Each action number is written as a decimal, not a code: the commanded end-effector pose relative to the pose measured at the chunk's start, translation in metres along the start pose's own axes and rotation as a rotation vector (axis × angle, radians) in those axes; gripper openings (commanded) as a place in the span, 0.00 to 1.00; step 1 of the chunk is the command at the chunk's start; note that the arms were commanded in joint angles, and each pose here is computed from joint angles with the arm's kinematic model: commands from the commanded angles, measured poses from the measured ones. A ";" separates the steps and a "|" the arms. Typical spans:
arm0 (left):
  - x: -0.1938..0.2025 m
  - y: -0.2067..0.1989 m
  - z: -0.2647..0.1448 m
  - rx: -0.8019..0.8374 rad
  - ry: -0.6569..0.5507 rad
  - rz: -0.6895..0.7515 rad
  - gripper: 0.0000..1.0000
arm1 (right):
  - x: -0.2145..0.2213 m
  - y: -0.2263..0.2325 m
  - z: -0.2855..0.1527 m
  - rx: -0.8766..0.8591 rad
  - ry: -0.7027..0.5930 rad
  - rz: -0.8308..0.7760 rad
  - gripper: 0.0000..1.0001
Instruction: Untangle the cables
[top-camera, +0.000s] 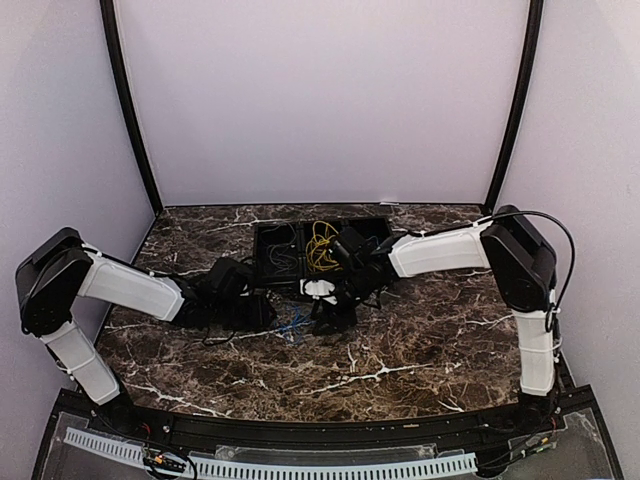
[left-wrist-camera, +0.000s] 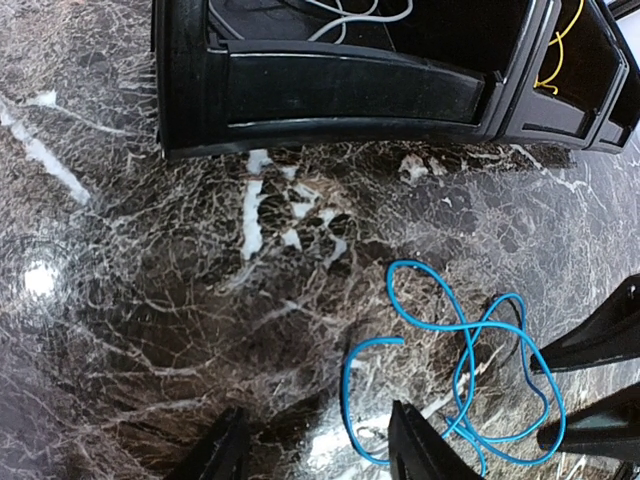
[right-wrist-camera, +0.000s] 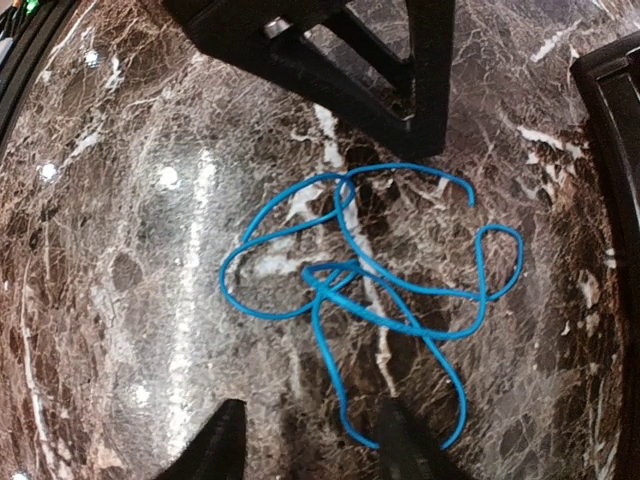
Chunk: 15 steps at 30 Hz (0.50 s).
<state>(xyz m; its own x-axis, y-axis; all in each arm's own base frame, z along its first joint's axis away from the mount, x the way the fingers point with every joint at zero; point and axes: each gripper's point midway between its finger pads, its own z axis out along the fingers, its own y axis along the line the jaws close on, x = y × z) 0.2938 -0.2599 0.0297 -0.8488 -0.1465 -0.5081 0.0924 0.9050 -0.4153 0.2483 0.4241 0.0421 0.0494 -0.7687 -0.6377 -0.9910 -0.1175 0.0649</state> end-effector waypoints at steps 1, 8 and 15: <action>-0.002 0.000 -0.002 0.007 -0.009 -0.007 0.49 | -0.022 -0.017 0.004 0.041 -0.038 -0.009 0.25; -0.015 -0.007 -0.028 0.072 -0.102 0.070 0.53 | -0.050 -0.005 -0.042 0.083 -0.095 -0.040 0.00; -0.031 -0.035 -0.082 0.287 -0.276 0.182 0.56 | -0.085 0.016 -0.096 0.066 -0.146 -0.044 0.00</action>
<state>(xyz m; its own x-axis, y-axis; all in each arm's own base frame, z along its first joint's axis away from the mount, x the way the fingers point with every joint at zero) 0.2781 -0.2498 0.0800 -0.7484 -0.1278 -0.6508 0.2558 0.8497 -0.4610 0.2516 0.4273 0.1219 0.0688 -0.7073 -0.7035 -0.9960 -0.0892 -0.0077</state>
